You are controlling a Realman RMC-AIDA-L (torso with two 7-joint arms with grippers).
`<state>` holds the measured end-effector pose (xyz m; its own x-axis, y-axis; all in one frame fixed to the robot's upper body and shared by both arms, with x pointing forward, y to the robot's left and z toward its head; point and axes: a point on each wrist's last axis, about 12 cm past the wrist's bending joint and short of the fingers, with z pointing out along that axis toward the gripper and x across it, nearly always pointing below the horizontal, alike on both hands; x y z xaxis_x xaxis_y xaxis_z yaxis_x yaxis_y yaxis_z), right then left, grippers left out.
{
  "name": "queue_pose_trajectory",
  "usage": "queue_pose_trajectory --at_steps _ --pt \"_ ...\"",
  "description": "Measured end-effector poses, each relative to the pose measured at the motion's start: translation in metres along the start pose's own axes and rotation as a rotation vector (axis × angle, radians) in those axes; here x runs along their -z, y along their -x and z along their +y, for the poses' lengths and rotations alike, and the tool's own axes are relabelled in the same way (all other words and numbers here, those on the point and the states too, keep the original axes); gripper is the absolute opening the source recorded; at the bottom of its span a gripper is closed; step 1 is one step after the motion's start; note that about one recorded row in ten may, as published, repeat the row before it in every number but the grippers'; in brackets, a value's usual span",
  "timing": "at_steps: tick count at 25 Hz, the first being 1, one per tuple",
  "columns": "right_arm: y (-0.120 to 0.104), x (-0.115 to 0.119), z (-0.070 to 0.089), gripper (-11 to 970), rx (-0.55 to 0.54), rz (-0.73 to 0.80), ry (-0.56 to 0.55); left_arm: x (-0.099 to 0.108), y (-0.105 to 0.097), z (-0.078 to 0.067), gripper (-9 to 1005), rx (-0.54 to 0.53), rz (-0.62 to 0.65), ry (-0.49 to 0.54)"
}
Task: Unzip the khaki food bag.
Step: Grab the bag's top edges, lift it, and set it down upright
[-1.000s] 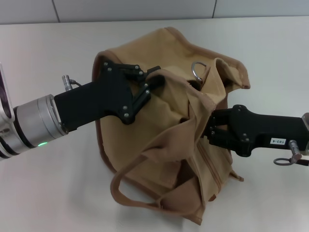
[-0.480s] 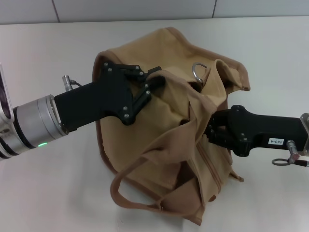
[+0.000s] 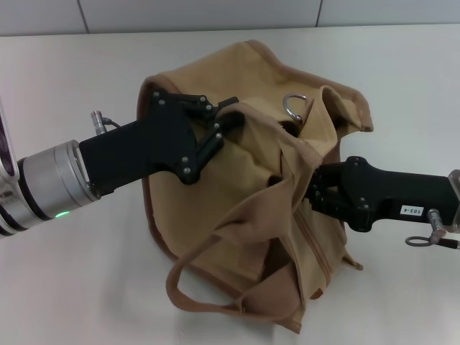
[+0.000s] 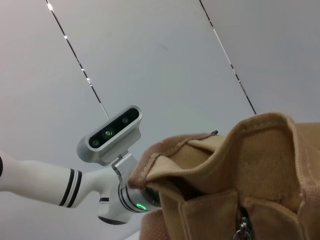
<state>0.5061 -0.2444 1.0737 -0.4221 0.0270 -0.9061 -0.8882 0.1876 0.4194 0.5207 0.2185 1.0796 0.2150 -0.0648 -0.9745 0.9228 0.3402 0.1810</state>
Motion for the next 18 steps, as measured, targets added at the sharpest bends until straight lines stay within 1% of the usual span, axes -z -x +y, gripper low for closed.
queue_pose_trajectory --at_steps 12,18 --pt "-0.003 0.007 -0.001 107 -0.005 0.013 -0.027 0.003 0.002 0.004 120 -0.001 -0.018 0.05" --pt "-0.005 0.013 -0.001 106 -0.009 0.016 -0.042 0.004 0.003 0.008 122 -0.002 -0.027 0.09"
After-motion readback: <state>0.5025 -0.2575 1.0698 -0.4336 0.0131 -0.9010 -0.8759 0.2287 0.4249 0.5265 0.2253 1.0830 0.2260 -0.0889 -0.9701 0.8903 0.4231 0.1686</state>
